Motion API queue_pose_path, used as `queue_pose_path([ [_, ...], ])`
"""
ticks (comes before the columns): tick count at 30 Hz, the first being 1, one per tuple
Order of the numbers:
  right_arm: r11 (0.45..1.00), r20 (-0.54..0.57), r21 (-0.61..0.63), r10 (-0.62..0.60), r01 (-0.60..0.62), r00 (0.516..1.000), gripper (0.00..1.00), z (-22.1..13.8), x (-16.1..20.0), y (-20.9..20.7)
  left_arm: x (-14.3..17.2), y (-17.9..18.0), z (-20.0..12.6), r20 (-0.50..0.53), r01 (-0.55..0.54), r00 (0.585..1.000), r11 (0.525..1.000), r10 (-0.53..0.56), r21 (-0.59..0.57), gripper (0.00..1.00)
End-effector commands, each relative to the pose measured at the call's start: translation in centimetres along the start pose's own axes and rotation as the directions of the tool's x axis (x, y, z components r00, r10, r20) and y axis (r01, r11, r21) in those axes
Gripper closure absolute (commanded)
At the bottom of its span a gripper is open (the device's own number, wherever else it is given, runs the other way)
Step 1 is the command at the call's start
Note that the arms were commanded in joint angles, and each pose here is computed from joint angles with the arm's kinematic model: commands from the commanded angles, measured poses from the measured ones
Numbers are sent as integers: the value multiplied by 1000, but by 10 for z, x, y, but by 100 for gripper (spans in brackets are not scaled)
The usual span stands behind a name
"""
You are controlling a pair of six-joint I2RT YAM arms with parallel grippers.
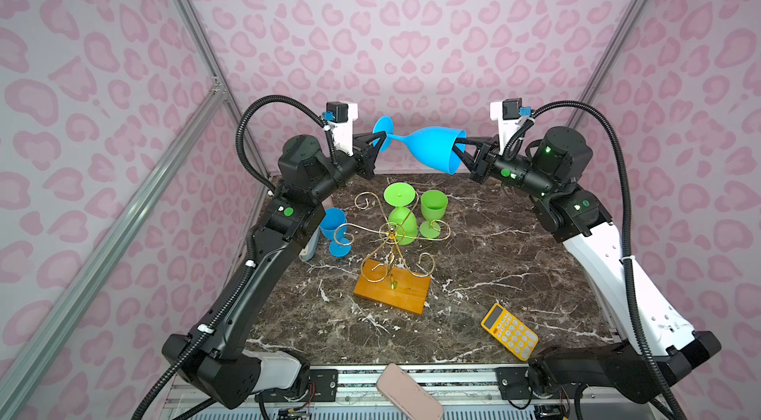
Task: Take the wine glass off the wine glass rack
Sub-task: Pass the wine glass.
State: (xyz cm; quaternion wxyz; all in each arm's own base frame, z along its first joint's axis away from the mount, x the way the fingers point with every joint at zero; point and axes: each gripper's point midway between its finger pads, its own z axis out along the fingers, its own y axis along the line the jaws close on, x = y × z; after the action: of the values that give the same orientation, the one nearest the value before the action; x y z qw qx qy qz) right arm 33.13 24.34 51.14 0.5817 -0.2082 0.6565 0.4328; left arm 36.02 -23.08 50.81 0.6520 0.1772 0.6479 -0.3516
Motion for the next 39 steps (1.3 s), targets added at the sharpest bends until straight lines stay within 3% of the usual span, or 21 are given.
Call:
queue_pose_path([
  [1,1000,19,2,-7,7,1000,100,-5,-6,4,-16,-3,-4,54,-1,999,1000,1,5,76],
  [3,1000,19,29,-4,4,1000,100,-11,-10,2,-16,-1,-4,54,-3,999,1000,3,-9,54],
  [6,996,24,86,17,-19,1000,100,-26,-18,-8,-16,4,-8,57,-27,998,999,29,-42,38],
  [11,972,36,216,87,-92,996,100,-66,-28,-52,-19,18,-23,76,-86,992,985,98,-149,28],
  [15,934,-37,332,151,-131,988,100,-85,-11,-91,-26,28,-40,95,-117,985,966,142,-230,21],
  [20,852,-190,520,183,-59,964,100,-100,27,-139,-33,31,-68,122,-112,980,948,155,-298,20],
  [26,713,-424,691,267,119,865,100,-122,77,-193,-40,24,-107,171,-87,974,939,150,-333,20],
  [31,633,-532,731,295,255,793,100,-123,100,-217,-38,18,-133,200,-69,969,938,143,-339,19],
  [36,615,-683,679,331,400,650,100,-100,143,-230,-36,11,-151,203,-58,970,941,132,-334,20],
  [39,606,-708,671,354,426,611,100,-93,159,-242,-35,10,-163,210,-54,969,937,133,-346,20],
])
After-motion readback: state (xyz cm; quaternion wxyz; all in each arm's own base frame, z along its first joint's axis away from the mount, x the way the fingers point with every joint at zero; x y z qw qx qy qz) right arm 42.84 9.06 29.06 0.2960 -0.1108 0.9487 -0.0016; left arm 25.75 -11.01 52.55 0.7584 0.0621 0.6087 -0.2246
